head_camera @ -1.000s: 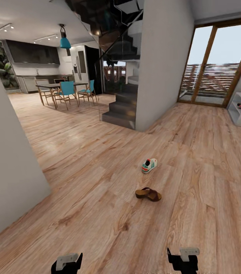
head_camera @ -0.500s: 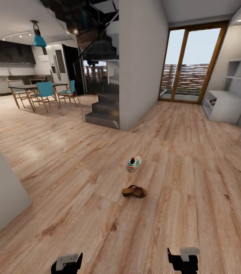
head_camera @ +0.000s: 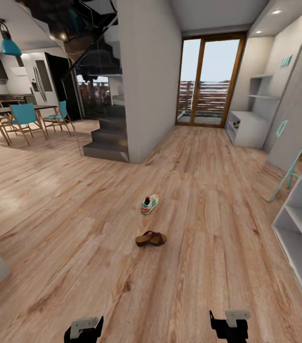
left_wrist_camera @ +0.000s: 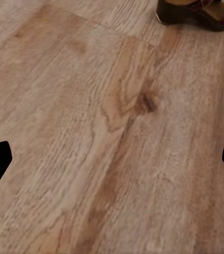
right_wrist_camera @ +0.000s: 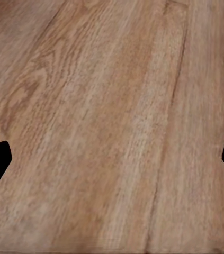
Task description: Pick up the two gym shoes and the two sandals from the corridor floor and place them onto the hallstand (shoe rack) in the corridor, making sure they are on the rack and not on the floor. Arrange them so the two gym shoes are next to each other and the two sandals are next to each other.
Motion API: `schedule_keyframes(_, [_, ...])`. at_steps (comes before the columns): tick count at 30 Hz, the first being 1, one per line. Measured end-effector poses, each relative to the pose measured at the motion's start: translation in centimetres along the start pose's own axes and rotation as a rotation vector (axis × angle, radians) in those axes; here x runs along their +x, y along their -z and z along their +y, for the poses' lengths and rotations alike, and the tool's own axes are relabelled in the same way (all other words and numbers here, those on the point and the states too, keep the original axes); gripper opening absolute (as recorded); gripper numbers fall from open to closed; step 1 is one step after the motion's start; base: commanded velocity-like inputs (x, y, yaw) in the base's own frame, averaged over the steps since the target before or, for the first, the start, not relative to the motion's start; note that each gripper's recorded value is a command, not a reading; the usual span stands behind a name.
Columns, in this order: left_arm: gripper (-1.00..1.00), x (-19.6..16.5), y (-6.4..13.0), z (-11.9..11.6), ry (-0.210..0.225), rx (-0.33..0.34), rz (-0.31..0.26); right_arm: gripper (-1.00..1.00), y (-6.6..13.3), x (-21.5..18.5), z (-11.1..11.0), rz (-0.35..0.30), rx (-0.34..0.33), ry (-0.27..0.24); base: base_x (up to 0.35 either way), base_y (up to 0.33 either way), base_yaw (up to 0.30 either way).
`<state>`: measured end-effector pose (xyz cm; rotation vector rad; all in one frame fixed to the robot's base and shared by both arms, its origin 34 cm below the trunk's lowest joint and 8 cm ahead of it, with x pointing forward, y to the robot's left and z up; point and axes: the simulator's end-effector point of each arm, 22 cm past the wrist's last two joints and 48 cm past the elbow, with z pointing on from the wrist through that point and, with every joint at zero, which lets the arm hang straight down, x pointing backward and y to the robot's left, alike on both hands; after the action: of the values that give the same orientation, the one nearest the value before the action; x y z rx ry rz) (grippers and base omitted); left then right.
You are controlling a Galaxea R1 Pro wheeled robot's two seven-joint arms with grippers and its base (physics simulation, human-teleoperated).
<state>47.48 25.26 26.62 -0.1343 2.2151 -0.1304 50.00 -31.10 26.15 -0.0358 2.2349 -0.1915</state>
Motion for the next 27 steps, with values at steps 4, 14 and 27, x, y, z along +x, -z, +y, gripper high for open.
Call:
schedule_keyframes(4, [1.0,0.0,0.0,0.0,0.0,0.0,0.0,1.0,0.0,0.02,-0.01,0.001,-0.001,0.0,0.0,0.0,-0.3])
schedule_keyframes(14, [1.0,-0.04,0.0,0.0,-0.001,0.0,-0.001,1.0,0.0,0.03,-0.03,0.001,-0.001,0.002,0.0,0.134,-0.3])
schedule_keyframes(27, [1.0,-0.04,0.0,0.01,-0.001,0.0,-0.002,1.0,0.0,0.03,0.03,0.001,-0.002,0.0,0.0,0.296,-0.3])
